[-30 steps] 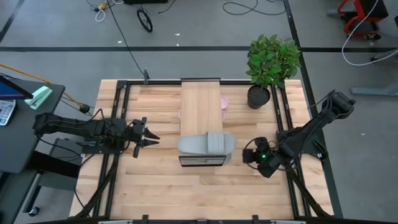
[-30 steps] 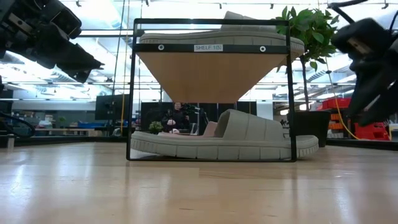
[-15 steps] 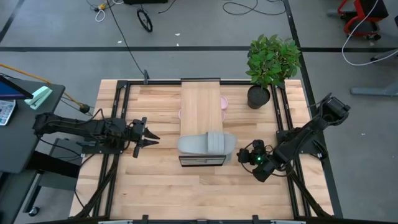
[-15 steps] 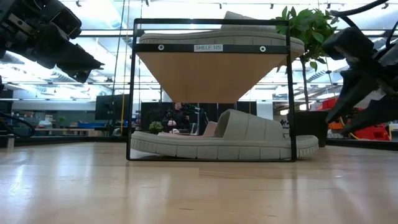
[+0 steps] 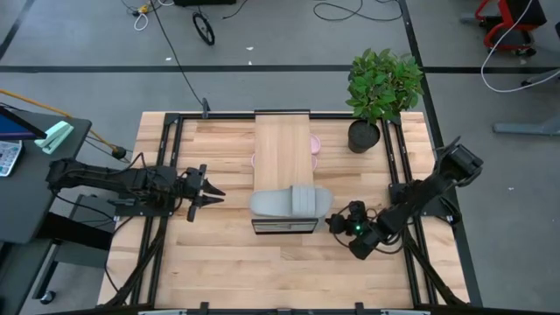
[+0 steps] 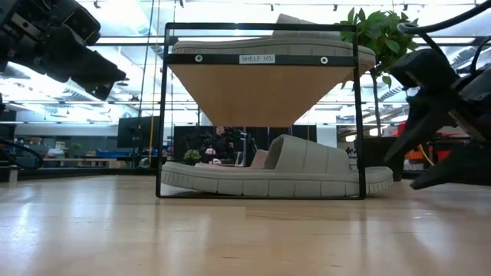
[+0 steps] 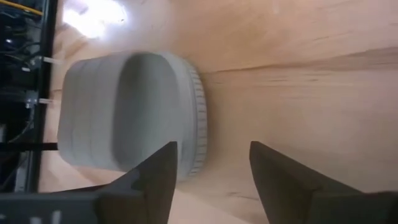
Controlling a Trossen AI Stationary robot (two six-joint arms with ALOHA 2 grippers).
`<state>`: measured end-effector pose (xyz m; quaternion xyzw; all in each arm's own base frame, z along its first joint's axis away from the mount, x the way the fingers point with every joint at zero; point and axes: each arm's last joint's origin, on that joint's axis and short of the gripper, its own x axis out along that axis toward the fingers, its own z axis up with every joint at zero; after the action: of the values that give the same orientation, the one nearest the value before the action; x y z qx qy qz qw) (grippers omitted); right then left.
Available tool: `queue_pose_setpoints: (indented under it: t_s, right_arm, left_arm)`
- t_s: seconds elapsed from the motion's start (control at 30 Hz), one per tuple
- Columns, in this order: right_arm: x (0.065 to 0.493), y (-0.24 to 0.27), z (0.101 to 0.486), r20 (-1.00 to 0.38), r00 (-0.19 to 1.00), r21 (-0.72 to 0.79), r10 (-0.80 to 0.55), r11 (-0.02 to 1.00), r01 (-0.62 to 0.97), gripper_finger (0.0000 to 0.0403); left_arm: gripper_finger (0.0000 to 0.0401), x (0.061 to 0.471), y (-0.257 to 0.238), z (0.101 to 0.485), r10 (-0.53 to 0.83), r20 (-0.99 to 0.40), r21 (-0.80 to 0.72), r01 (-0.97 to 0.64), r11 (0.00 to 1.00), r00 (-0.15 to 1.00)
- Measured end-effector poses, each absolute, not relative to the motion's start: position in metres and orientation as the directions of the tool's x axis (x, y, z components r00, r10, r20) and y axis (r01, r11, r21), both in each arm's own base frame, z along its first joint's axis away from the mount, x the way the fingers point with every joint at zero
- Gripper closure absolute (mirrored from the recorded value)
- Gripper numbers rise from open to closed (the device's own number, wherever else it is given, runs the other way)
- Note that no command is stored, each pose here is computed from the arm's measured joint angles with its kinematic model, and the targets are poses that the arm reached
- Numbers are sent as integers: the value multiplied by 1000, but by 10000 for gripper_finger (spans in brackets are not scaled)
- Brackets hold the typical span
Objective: Pick and place slides into the shelf
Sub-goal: Put the gray slipper on the shelf
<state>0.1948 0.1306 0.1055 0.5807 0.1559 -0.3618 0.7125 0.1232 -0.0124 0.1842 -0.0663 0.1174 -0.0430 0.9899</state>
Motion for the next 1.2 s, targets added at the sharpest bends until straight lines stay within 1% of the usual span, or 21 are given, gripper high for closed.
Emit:
queue_pose_setpoints:
  t_s: [0.17, 0.33, 0.5, 0.83, 1.2]
  right_arm:
    - [200, 134, 98, -611, 707, 733, -356, 83, 675, 211]
    - [201, 134, 96, -582, 718, 749, -382, 92, 656, 216]
    - [201, 134, 97, -578, 720, 752, -383, 93, 653, 211]
    - [205, 134, 98, -575, 722, 756, -385, 88, 649, 186]
    - [213, 127, 98, -603, 708, 730, -368, 102, 675, 188]
  left_arm:
    - [311, 124, -12, 186, -101, -213, -141, 72, 987, 972]
    - [311, 124, -12, 186, -101, -213, -140, 72, 987, 972]
    - [306, 124, -12, 186, -101, -213, -139, 72, 988, 972]
    - [305, 124, -12, 186, -101, -210, -131, 75, 989, 972]
    - [310, 124, -12, 186, -101, -209, -131, 75, 989, 973]
